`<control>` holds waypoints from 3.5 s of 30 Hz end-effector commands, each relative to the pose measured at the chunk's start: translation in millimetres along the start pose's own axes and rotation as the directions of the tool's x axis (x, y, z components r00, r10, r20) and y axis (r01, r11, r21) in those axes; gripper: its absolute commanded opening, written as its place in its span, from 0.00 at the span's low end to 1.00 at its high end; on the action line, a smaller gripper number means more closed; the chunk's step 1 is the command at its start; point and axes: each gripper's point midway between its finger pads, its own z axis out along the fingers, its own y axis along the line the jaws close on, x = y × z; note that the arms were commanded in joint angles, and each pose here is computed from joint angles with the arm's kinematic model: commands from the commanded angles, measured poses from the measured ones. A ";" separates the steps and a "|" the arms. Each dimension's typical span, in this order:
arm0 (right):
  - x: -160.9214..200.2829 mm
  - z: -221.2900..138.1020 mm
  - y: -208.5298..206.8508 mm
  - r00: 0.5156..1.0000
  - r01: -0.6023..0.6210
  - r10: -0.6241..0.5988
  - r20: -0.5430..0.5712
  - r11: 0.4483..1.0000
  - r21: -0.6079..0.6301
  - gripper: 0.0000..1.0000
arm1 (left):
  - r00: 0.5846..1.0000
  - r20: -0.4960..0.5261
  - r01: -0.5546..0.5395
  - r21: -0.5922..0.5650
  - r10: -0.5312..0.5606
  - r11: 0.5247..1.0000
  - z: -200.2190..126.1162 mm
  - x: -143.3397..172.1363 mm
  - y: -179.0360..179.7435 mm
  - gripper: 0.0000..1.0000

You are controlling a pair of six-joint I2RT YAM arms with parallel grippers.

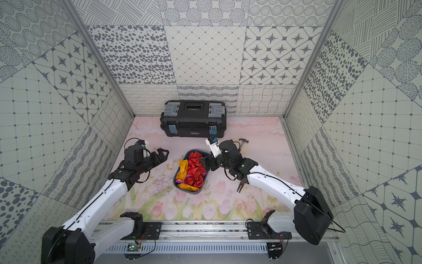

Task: Take the tea bags out of the storage box
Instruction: Pick up the tea bag from the storage box, then place the tea bag at the center of the board, then pick up the tea bag from the center of the board.

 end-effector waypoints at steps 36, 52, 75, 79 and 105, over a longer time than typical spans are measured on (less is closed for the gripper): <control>18.6 -20.8 -35.5 0.958 -0.283 0.285 0.023 0.936 0.210 0.76 | 0.791 -0.479 -0.525 -0.209 0.381 0.825 33.9 96.8 -37.4 0.18; 21.5 -51.7 -51.2 0.916 -0.401 0.377 0.137 0.876 0.268 0.76 | 0.832 -0.409 -0.471 -0.167 0.374 0.866 -38.3 92.8 -92.8 0.06; 120.0 -117.4 -69.8 0.722 -0.623 0.689 0.060 0.610 0.490 0.74 | 0.768 -0.529 -0.539 -0.230 0.361 0.810 40.5 271.8 -179.7 0.02; 141.6 -111.6 -61.0 0.682 -0.631 0.731 -0.018 0.601 0.491 0.73 | 0.769 -0.537 -0.537 -0.249 0.347 0.806 47.6 279.8 -174.1 0.18; 150.2 -50.9 3.7 0.697 -0.486 0.618 -0.363 0.780 0.395 0.62 | 0.900 -0.381 -0.277 -0.122 0.213 0.953 -40.5 80.2 -92.2 0.49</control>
